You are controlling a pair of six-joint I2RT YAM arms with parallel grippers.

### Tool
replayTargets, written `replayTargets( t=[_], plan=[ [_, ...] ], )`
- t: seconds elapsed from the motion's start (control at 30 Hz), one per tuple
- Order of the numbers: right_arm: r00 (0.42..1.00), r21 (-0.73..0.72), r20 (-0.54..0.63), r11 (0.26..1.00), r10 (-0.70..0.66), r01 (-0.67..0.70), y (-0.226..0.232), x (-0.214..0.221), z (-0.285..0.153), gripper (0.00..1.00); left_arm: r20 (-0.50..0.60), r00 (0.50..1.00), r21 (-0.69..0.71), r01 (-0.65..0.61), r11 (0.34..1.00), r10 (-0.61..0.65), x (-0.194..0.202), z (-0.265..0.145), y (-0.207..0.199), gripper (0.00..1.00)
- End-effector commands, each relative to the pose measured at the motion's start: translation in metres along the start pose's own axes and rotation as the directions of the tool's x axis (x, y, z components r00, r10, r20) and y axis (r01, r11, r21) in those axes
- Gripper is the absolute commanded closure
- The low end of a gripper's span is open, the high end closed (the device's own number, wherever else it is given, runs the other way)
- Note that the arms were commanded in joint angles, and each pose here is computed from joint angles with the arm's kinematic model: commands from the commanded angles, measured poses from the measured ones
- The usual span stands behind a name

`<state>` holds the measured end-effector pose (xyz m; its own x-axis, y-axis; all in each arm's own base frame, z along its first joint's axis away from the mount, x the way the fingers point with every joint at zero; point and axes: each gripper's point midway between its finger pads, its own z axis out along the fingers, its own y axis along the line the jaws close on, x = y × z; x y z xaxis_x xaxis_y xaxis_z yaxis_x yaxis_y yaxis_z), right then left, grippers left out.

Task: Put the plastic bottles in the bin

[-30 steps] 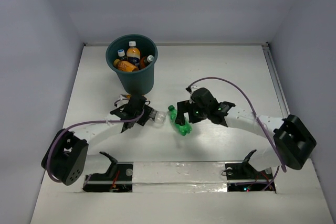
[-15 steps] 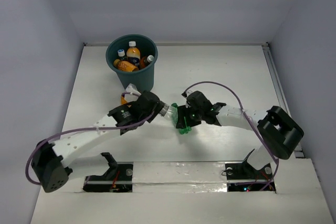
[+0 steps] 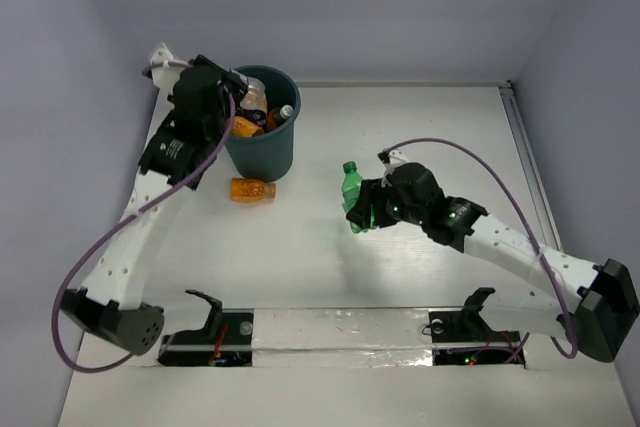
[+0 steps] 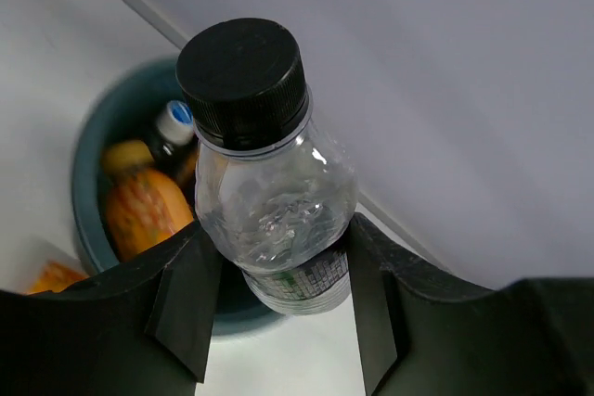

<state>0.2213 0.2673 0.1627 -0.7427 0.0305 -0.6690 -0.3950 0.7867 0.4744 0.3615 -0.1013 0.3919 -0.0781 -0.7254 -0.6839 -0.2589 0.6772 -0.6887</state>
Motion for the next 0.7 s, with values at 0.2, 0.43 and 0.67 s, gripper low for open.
replayTargets(
  t=[0.2,0.43,0.67],
  plan=[
    [0.961,-0.049,0.277,0.998,-0.019,0.034,0.067,-0.132,-0.050,0.53,0.065,0.898,-0.147,-0.423,0.894,0.435,-0.038,0.076,0.010,0.64],
    [0.877,-0.096,0.481,0.994,0.004,0.048,0.126,-0.246,-0.056,0.53,-0.032,0.813,-0.201,-0.575,0.793,0.582,-0.022,0.099,0.025,0.60],
    [0.826,-0.179,0.558,0.983,0.073,0.034,0.171,-0.315,-0.022,0.53,-0.070,0.792,-0.176,-0.609,0.774,0.607,-0.016,0.100,0.024,0.01]
  ],
)
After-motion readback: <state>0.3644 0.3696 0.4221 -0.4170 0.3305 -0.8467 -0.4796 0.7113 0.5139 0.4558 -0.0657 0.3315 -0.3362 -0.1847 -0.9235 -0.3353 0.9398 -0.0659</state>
